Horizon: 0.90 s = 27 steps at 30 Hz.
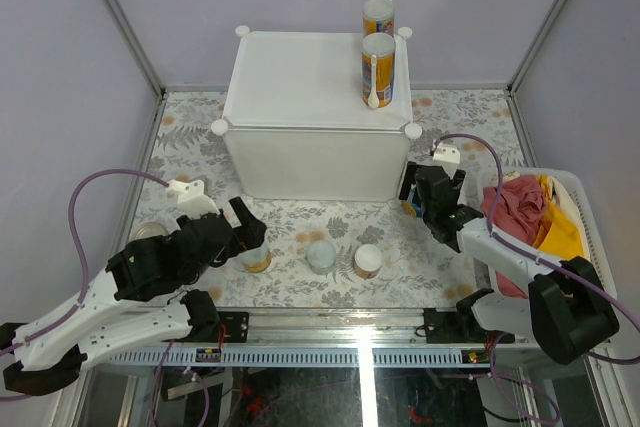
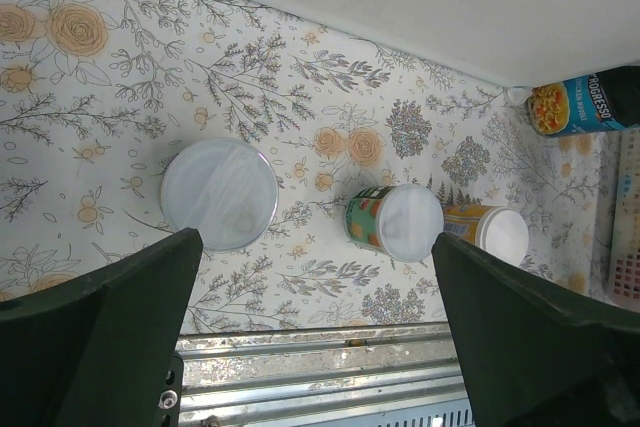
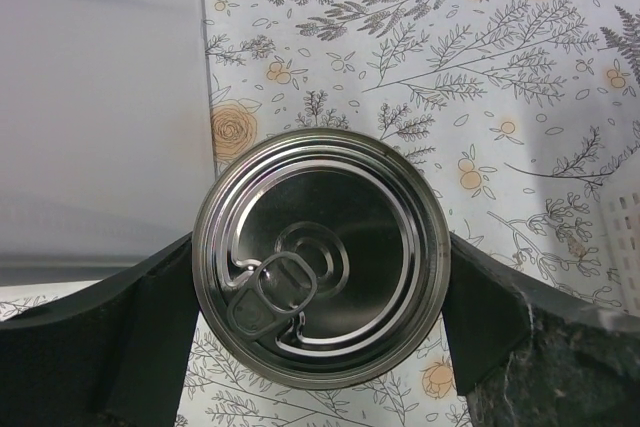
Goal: Place and organize the canned foods onto the counter
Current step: Pick up the canned food from the center of the board.
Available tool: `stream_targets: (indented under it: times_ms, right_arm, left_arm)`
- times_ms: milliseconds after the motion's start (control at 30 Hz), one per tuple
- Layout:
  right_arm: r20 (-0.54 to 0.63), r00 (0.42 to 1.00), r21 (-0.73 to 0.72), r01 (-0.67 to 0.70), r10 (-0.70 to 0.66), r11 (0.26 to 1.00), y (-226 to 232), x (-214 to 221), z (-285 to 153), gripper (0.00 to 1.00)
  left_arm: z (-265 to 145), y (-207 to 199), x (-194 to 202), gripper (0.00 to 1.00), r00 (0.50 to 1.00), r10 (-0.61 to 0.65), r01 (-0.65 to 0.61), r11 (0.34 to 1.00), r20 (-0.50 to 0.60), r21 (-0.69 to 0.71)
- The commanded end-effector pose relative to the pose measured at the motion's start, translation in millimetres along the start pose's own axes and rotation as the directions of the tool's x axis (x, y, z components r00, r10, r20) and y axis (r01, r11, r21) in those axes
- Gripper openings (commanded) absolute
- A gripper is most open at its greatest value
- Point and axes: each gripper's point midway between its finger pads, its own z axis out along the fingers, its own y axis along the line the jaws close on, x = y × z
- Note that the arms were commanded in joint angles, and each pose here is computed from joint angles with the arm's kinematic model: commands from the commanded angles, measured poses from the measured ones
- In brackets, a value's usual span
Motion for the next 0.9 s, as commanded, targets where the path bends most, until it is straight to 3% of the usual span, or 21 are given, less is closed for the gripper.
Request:
stream_targets:
  times_ms: [0, 167, 600, 867]
  right_arm:
    - [-0.019, 1.0, -0.021, 0.01, -0.01, 1.0, -1.2, 6.5, 0.1, 0.65]
    - [-0.022, 1.0, -0.037, 0.013, -0.014, 0.999, -3.0, 6.8, -7.6, 0.46]
    - [-0.088, 0.996, -0.19, -0.023, 0.006, 0.982, 1.9, 24.5, -47.4, 0.36]
    - [-0.094, 0.985, -0.346, 0.104, -0.144, 0.933, 43.5, 37.9, -77.3, 0.34]
  left_arm:
    - [-2.5, -6.6, -12.5, 1.0, 0.998, -0.044, 0.043, 0.999, 0.049, 0.02]
    - [-2.2, -6.5, -11.3, 1.0, 0.998, -0.052, 0.051, 0.998, 0.047, 0.025]
    - [3.5, -10.7, -7.1, 1.0, 0.998, -0.042, 0.041, 0.998, 0.042, 0.038]
    - [10.2, -18.3, -3.0, 1.0, 0.999, -0.015, 0.014, 0.999, 0.032, 0.051]
